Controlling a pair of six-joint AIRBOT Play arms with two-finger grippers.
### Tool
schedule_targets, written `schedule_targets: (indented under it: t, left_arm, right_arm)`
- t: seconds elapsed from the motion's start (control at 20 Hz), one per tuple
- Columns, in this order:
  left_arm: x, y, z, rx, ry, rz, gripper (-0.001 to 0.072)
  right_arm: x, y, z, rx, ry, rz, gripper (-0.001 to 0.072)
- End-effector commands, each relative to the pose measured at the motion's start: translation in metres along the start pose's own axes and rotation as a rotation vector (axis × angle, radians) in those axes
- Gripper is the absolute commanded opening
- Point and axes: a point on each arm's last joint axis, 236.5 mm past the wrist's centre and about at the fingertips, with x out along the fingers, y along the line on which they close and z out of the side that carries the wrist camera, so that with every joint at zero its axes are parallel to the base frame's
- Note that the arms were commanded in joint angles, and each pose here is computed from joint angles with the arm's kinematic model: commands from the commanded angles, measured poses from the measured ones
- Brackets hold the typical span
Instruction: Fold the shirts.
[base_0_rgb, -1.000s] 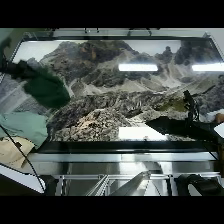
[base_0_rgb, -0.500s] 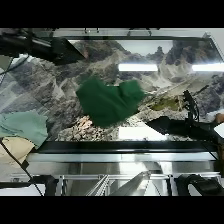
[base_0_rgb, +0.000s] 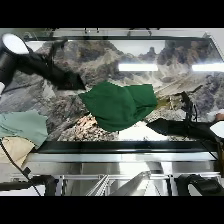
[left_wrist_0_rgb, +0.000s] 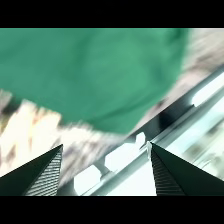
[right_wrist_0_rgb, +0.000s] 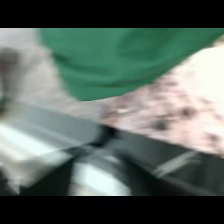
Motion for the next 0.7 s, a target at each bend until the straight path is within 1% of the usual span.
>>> schedule_targets:
  t: [0.0,0.15,0.3,0.4,0.5,0.55,0.6,0.65]
  left_arm:
    - [0.05,0.047,-0.039,-0.12,0.087,0.087,0.0577]
    - [0.094,0.043,-0.036,-0.177,0.018,0.004,0.0576]
    - [0.135,0.033,-0.041,-0.188,0.057,-0.083,0.0576]
    - [0.158,0.027,-0.038,-0.189,0.092,-0.127,0.0576]
    - [0.173,0.025,-0.029,-0.172,0.119,-0.138,0.0573]
    - [0.175,0.023,-0.023,-0.157,0.128,-0.146,0.0471]
    - [0.173,0.021,-0.016,-0.141,0.131,-0.155,0.0209]
    - [0.169,0.017,-0.009,-0.109,0.132,-0.167,-0.0004]
  right_arm:
    - [0.012,-0.055,0.021,-0.036,-0.042,-0.174,0.0489]
    - [0.022,-0.087,0.048,0.054,-0.059,-0.228,0.0496]
    - [0.048,-0.108,0.064,0.12,0.01,-0.247,0.0495]
    - [0.072,-0.116,0.075,0.162,0.054,-0.233,0.0495]
    - [0.096,-0.114,0.085,0.173,0.081,-0.182,0.0486]
    - [0.105,-0.108,0.092,0.183,0.081,-0.135,0.0356]
    - [0.112,-0.1,0.102,0.192,0.065,-0.086,0.0182]
    - [0.115,-0.092,0.112,0.188,0.039,-0.044,0.0061]
